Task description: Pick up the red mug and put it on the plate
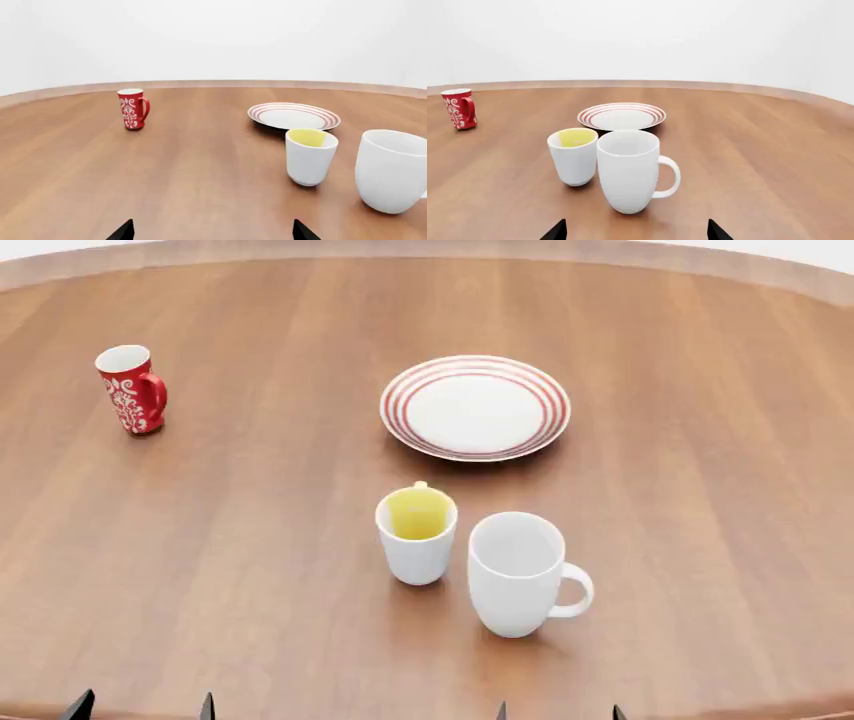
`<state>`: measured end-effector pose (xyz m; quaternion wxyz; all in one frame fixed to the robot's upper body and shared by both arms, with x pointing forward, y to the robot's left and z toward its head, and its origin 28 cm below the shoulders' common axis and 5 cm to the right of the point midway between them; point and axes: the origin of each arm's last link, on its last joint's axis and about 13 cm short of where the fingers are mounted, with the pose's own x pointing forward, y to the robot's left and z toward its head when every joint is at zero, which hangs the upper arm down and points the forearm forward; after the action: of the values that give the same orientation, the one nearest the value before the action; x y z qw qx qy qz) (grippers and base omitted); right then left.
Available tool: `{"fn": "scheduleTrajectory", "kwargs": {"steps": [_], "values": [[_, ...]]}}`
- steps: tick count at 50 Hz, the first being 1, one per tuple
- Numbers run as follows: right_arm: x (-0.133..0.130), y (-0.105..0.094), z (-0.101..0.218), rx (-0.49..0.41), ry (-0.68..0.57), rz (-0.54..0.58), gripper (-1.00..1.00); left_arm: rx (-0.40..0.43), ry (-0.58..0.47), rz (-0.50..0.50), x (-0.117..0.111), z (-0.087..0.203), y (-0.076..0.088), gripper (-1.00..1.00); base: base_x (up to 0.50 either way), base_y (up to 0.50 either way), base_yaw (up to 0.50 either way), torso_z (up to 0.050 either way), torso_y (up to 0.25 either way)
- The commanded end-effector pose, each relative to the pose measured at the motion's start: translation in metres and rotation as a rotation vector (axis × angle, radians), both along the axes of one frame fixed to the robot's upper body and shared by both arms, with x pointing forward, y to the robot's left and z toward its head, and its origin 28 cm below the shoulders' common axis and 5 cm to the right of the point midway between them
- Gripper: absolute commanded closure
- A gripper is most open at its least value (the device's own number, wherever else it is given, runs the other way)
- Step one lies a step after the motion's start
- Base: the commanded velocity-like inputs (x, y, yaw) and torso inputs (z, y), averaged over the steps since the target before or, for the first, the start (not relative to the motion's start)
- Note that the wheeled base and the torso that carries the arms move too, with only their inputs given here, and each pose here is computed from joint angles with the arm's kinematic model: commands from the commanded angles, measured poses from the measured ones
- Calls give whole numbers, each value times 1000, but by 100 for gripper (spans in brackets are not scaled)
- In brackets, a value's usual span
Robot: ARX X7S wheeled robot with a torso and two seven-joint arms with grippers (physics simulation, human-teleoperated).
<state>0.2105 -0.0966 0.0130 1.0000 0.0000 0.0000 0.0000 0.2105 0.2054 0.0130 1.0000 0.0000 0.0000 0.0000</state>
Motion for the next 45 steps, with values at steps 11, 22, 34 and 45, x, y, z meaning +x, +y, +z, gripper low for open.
{"fn": "scheduleTrajectory", "kwargs": {"steps": [11,22,34,45], "values": [[0,2,1,-20,19,-3,-100,27,-17,0,-1,0,-1,-100,0,0,0,0,0],[8,-1,18,21,65,32,-100,49,-20,-16,4,19,0,-100,0,0,0,0,0],[35,-1,125,-38,-51,86,-100,56,-130,-83,31,120,2,-100,0,0,0,0,0],[39,-3,144,-54,-88,76,-100,86,-171,-82,30,130,-1,-100,0,0,0,0,0]]}}
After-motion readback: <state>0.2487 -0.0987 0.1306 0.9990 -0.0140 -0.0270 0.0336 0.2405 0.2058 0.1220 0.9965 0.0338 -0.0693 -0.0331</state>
